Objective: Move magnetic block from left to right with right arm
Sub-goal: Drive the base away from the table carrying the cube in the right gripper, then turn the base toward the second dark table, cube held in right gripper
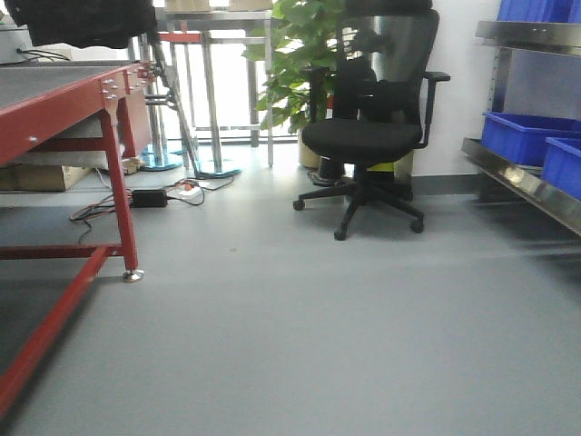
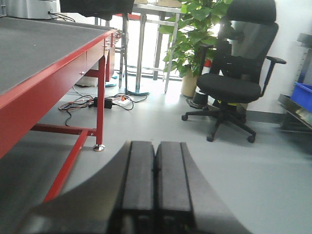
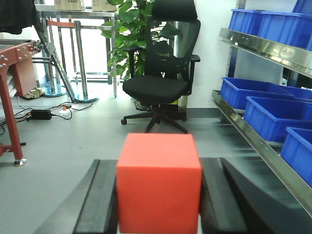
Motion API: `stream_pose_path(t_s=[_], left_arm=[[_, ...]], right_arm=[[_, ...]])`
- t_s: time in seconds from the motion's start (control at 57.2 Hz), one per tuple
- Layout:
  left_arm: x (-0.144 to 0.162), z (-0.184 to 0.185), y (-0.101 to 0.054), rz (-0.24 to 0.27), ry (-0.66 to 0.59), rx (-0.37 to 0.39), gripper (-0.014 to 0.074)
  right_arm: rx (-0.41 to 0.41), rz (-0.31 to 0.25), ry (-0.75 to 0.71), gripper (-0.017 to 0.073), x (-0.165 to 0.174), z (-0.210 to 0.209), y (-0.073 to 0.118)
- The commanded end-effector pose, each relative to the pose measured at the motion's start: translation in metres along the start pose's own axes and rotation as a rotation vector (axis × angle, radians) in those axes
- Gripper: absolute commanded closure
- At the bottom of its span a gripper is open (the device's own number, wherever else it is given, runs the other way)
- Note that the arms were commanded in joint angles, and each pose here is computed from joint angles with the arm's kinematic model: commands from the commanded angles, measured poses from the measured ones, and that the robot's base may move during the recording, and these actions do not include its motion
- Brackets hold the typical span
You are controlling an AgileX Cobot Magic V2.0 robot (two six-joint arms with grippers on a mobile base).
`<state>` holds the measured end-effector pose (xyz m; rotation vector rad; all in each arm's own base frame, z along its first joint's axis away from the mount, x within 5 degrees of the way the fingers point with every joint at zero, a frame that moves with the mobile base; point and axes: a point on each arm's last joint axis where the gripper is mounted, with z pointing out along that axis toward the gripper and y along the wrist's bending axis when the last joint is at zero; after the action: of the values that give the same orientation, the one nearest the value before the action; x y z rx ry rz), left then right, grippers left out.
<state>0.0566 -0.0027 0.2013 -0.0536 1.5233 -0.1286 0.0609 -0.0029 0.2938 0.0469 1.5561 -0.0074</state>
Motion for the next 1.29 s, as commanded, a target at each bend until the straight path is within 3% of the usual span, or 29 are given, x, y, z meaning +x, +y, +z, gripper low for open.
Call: stream_pose_path(t_s=[0.0, 1.276], left_arm=[[-0.0051, -0.0009, 0.0, -0.002, -0.08, 0.004, 0.072], [-0.005, -0.0007, 0.0, -0.002, -0.078, 0.004, 0.072]], right_arm=[[-0.006, -0.021, -0.111, 0.0337, -0.0172, -0.0013, 0.001], [-0.006, -0.021, -0.111, 0.0337, -0.0172, -0.0013, 0.001]])
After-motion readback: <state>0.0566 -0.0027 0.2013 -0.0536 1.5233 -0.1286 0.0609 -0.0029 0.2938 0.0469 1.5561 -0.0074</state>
